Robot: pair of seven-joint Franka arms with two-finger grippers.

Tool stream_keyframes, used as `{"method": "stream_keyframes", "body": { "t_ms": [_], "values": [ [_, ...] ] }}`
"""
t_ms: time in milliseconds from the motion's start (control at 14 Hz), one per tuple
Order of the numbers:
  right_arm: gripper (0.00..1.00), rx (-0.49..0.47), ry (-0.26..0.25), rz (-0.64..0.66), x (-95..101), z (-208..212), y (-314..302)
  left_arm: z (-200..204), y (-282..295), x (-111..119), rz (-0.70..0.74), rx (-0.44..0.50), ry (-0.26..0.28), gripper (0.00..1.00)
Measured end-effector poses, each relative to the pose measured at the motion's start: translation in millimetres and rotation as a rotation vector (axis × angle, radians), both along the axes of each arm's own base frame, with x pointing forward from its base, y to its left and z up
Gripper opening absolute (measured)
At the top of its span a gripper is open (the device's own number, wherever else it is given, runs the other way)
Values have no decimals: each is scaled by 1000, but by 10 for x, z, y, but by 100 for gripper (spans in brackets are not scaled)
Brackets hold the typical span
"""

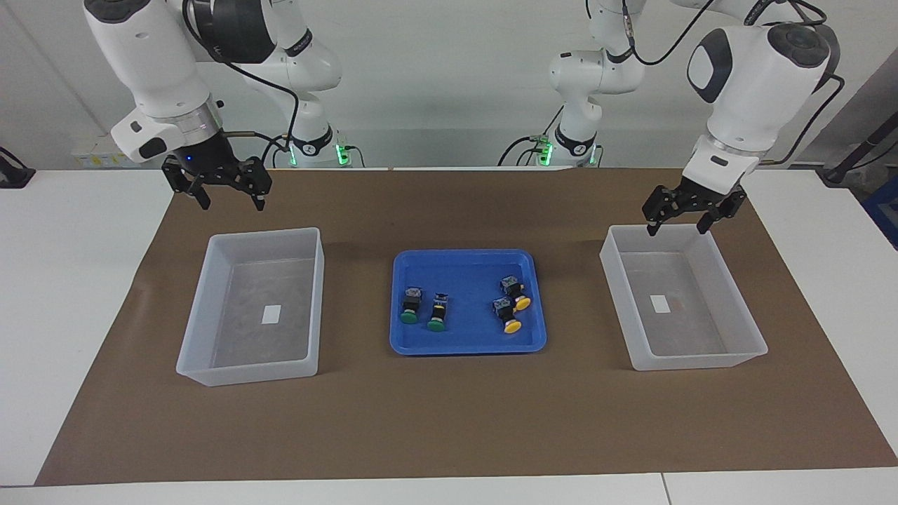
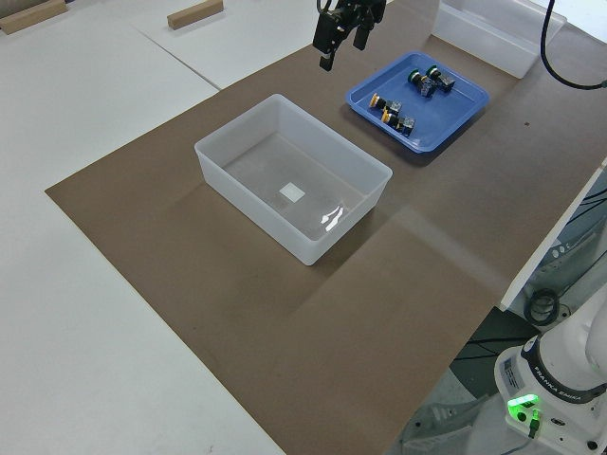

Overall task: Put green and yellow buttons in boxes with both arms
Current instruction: 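Reach the left gripper to a yellow button on the tray and grasp it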

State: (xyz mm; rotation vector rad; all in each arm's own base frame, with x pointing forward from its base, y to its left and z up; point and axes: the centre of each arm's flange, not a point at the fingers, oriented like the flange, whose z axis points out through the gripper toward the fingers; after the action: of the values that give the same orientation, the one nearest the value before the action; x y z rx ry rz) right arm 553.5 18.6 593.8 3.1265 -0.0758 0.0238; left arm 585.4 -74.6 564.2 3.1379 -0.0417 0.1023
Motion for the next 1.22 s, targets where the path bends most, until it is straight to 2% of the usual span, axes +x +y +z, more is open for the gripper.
{"method": "stream_keyframes", "body": {
  "t_ms": [358, 645, 1075, 1218],
  "values": [
    [100, 0, 0, 0, 0, 0, 0, -338, -478, 84, 51, -10, -7, 100],
    [100, 0, 0, 0, 0, 0, 0, -606, -772, 63, 89, -20, -15, 100],
    [100, 0, 0, 0, 0, 0, 0, -920, -1380, -143, 108, -33, -20, 100],
    [100, 0, 0, 0, 0, 0, 0, -1004, -1517, -194, 121, -45, -38, 100]
  ]
}}
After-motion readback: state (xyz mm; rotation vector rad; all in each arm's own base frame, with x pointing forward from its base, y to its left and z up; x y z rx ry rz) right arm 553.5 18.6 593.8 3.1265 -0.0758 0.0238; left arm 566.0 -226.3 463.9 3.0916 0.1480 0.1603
